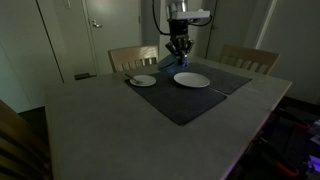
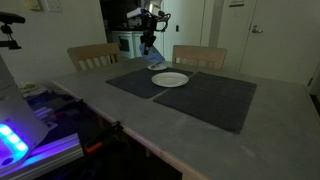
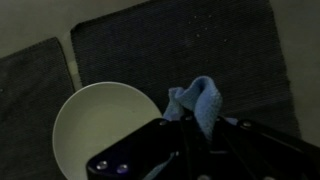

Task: Use the blue towel to wipe the white plate on the right

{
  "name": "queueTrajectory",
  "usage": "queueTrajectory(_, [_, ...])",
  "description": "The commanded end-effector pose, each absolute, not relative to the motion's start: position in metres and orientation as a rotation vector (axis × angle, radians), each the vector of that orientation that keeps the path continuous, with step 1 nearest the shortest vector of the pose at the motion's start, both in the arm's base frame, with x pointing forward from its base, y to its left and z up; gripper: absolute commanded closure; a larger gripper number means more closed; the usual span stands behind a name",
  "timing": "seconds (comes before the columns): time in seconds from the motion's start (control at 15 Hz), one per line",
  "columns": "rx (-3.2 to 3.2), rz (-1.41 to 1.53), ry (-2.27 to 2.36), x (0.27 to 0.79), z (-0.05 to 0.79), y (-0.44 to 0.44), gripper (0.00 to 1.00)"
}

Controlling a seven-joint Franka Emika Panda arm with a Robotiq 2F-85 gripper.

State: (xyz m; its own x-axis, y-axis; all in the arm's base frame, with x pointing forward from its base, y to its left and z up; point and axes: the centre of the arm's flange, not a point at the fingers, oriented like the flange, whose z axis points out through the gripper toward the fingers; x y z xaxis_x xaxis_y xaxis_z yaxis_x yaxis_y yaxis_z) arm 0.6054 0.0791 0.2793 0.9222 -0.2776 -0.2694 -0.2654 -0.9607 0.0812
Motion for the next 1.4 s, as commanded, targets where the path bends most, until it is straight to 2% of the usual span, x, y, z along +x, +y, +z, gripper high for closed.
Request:
queueTrajectory(0.0, [3.102, -0.476, -0.278, 0.603, 0.28, 0.12, 0.98])
queueTrajectory(0.47, [3.154, -0.457, -0.241, 0.568, 0.24, 0.162, 0.98])
queueTrajectory(1.2, [3.179, -0.34, -0.207, 0.555, 0.18, 0.166, 0.98])
queueTrajectory(1.27, [3.179, -0.339, -0.203, 0.557, 0.184, 0.165, 0.71])
queueTrajectory(1.33, [3.176, -0.325, -0.198, 0.559, 0.189, 0.163, 0.67])
